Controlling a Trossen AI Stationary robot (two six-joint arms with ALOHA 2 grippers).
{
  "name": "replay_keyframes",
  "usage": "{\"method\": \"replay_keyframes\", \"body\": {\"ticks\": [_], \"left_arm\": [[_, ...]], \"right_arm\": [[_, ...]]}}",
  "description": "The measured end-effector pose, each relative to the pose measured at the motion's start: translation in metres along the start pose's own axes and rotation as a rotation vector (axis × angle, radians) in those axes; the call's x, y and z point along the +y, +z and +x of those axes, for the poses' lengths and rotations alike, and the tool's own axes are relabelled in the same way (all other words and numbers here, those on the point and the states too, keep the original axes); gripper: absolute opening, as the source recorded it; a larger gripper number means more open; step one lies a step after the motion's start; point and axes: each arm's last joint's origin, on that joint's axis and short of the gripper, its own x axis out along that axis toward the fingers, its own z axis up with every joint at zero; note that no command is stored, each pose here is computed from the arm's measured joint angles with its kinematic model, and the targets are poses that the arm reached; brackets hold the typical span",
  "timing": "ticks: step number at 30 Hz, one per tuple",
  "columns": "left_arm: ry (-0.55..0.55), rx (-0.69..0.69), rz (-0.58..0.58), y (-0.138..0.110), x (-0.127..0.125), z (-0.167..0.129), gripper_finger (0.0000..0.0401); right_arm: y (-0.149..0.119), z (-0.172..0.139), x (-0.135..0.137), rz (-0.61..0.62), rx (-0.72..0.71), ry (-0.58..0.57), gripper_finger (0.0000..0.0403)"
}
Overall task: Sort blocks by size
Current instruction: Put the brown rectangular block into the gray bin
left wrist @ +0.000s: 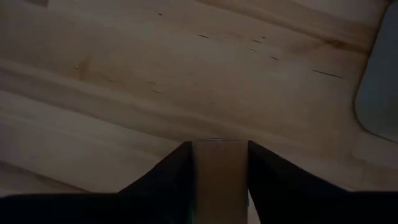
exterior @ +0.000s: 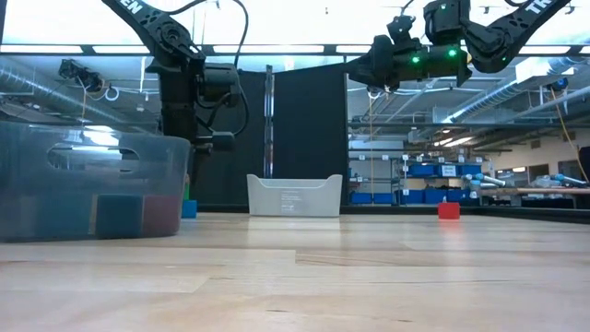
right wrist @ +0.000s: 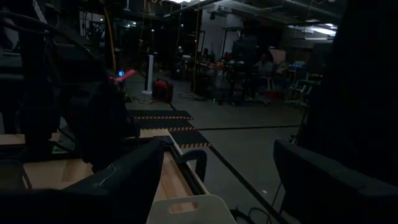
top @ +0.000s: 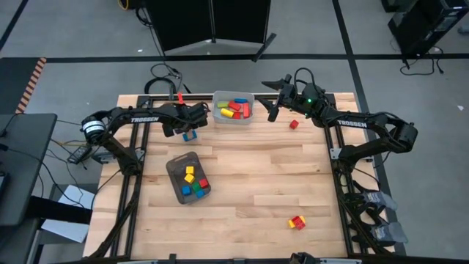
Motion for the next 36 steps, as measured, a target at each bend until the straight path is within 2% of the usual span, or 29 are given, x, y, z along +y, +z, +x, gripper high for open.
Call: {"method": "replay_keyframes", "body": {"ticks": [6, 19, 25, 30, 36], "left_arm": [[0.000, -0.002, 0.000, 0.000, 0.000, 0.000, 0.0124], [-0.003, -0.019, 0.022, 0.000, -0.001, 0.000, 0.0120], [-0.064, -0.031, 0.062, 0.000, -0.010, -0.006, 0.0119], [-0.128, -0.075, 0.110, 0.011, -0.026, -0.024, 0.0119], [-0.314, -0.211, 0.204, 0.028, -0.057, -0.049, 0.0119]], "right_arm": [[0.000, 0.000, 0.000, 0.000, 0.000, 0.000, 0.0316], [0.000, 0.000, 0.000, -0.006, 0.000, 0.000, 0.0316], [0.000, 0.000, 0.000, -0.008, 0.001, 0.000, 0.0316], [0.000, 0.000, 0.000, -0.017, 0.001, 0.000, 0.0316], [0.000, 0.000, 0.000, -0.034, 0.003, -0.016, 0.0316]]}}
